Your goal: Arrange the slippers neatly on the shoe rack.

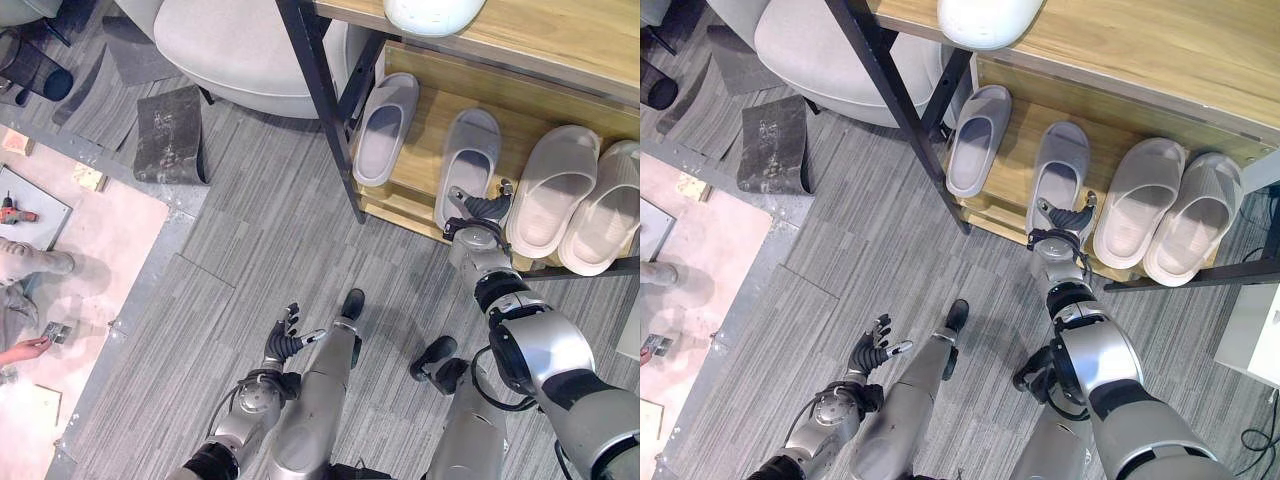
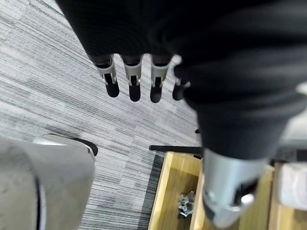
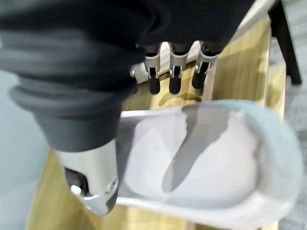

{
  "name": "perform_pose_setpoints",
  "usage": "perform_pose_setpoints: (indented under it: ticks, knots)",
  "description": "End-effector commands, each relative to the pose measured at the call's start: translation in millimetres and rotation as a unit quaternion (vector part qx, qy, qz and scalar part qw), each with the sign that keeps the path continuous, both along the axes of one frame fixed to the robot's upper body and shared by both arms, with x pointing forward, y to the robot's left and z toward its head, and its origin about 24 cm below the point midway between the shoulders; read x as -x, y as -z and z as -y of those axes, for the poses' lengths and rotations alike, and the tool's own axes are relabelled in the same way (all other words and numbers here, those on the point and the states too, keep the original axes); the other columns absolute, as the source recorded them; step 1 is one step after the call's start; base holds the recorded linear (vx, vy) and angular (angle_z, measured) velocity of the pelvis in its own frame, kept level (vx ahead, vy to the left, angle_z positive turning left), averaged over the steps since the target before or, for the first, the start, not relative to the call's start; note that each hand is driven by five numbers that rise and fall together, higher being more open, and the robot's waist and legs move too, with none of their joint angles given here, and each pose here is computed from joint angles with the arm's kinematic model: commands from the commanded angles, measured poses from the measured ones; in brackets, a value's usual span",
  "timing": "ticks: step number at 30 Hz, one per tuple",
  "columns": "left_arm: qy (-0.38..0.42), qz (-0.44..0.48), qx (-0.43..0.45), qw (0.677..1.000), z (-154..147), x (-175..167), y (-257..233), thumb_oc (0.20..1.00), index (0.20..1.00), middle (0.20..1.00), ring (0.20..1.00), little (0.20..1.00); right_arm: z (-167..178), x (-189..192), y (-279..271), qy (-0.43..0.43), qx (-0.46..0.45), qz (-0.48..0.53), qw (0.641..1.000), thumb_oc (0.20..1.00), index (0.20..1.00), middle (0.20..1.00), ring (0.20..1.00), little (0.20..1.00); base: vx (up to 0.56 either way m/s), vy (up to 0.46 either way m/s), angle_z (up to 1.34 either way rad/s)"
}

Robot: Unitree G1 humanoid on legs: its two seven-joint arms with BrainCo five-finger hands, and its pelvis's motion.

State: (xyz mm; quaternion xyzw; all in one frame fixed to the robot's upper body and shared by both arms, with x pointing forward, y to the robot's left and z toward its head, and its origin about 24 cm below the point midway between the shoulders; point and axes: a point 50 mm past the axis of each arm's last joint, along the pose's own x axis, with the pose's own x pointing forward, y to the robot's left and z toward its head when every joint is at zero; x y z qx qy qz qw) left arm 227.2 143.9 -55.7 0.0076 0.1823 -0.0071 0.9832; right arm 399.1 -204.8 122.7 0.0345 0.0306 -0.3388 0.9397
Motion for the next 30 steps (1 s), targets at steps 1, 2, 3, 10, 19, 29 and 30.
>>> perform_pose_setpoints:
  ticks: [1,2,3,10,19,29,30]
  knots:
    - [0.024,0.029,-0.004,0.999,4.5,-11.4,-11.9,1.0,1.0,1.0,1.0,1.0,15.4,-2.3,-9.7,-0.004,-0.09,0.046,0.995,1.0,1.0,1.0,1.0,1.0,0.01,-0.022,0.05]
    - [0.029,0.029,-0.007,0.999,4.8,-11.2,-11.7,1.0,1.0,1.0,1.0,1.0,18.1,-3.1,-12.8,-0.007,-0.09,0.05,0.995,1.0,1.0,1.0,1.0,1.0,0.02,-0.031,0.07]
    - [0.036,0.031,-0.009,0.999,3.6,-11.9,-12.4,1.0,1.0,1.0,1.0,1.0,21.3,-4.3,-18.2,-0.015,-0.09,0.06,0.994,1.0,1.0,1.0,1.0,1.0,0.01,-0.018,0.08]
    - [0.047,0.03,-0.006,0.998,3.2,-9.6,-10.8,1.0,1.0,1.0,1.0,1.0,18.3,-13.5,-53.3,-0.062,-0.035,0.092,0.993,1.0,1.0,1.0,1.0,1.0,0.01,-0.005,0.03]
    - [0.057,0.017,-0.004,0.998,6.9,-6.4,-4.4,1.0,1.0,1.0,1.0,1.0,-3.1,-20.4,-76.0,-0.113,0.008,0.116,0.987,1.0,1.0,1.0,1.0,1.0,0.01,-0.006,0.1]
    - [0.045,-0.002,-0.007,0.999,3.0,-2.1,3.1,1.0,1.0,1.0,1.0,1.0,-19.7,-17.9,-53.6,-0.13,-0.009,0.106,0.986,1.0,1.0,1.0,1.0,1.0,0.01,-0.002,0.02]
    - [0.043,-0.004,-0.008,0.999,1.7,-1.0,4.2,1.0,1.0,1.0,1.0,1.0,-20.9,-16.9,-50.8,-0.132,-0.001,0.104,0.986,1.0,1.0,1.0,1.0,1.0,0.02,-0.009,0.06]
